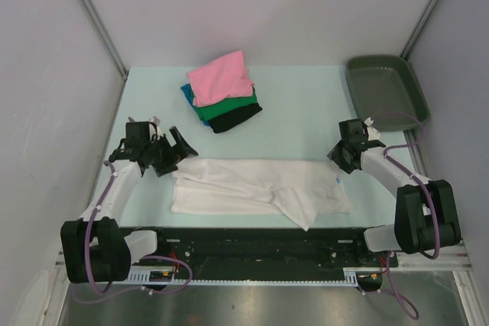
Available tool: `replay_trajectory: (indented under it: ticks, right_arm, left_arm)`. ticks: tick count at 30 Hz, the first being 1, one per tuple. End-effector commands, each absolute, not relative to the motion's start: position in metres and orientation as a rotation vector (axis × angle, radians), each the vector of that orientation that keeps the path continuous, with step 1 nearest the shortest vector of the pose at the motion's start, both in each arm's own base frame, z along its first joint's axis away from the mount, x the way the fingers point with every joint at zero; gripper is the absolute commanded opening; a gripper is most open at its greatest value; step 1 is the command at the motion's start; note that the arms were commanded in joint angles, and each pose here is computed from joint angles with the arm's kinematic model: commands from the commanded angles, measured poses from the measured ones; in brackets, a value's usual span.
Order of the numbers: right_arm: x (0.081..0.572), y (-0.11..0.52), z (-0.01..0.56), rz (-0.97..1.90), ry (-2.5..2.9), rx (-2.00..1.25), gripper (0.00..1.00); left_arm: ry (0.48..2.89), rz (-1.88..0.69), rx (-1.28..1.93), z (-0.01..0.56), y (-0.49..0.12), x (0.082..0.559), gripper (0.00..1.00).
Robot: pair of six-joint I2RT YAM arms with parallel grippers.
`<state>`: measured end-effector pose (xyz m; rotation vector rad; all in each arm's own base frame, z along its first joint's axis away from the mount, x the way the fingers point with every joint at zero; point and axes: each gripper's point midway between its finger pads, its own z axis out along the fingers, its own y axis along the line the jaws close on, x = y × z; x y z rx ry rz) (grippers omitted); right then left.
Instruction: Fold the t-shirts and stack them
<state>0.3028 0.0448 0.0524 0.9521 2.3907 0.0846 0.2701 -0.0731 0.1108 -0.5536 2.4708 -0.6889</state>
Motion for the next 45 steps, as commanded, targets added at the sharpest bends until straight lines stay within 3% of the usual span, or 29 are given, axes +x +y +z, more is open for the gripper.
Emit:
replay_trajectory:
  ticks: [1, 4, 15, 28, 30, 31, 34, 45]
  right_arm:
    - [0.311, 0.049, 0.047, 0.129, 2.378, 0.965, 0.45]
    - [0.312, 0.048, 0.043, 0.12, 2.387, 0.971, 0.38]
    - [0.301, 0.036, 0.057, 0.053, 2.375, 0.926, 0.43]
    - [0.291, 0.037, 0.034, 0.047, 2.41, 0.947, 0.39]
    - [0.293, 0.037, 0.031, 0.053, 2.408, 0.949, 0.26]
    - [0.294, 0.038, 0.03, 0.061, 2.41, 0.948, 0.14]
    - [0.3, 0.044, 0.029, 0.105, 2.406, 0.948, 0.0]
    - [0.34, 0.029, 0.055, 0.19, 2.243, 1.018, 0.0]
  left_arm:
    - [2.464, -0.707, -0.501, 0.109, -0.076, 0.276, 0.99]
    - [2.46, -0.699, -0.498, 0.109, -0.075, 0.277, 0.99]
    - [2.471, -0.708, -0.495, 0.104, -0.076, 0.278, 0.99]
    - [2.467, -0.711, -0.488, 0.106, -0.077, 0.277, 0.99]
    - [2.47, -0.708, -0.49, 0.105, -0.076, 0.277, 0.99]
    - [2.472, -0.709, -0.491, 0.105, -0.076, 0.277, 0.99]
    - [2.472, -0.711, -0.49, 0.105, -0.077, 0.277, 0.99]
    - [2.477, -0.684, -0.485, 0.106, -0.073, 0.279, 0.99]
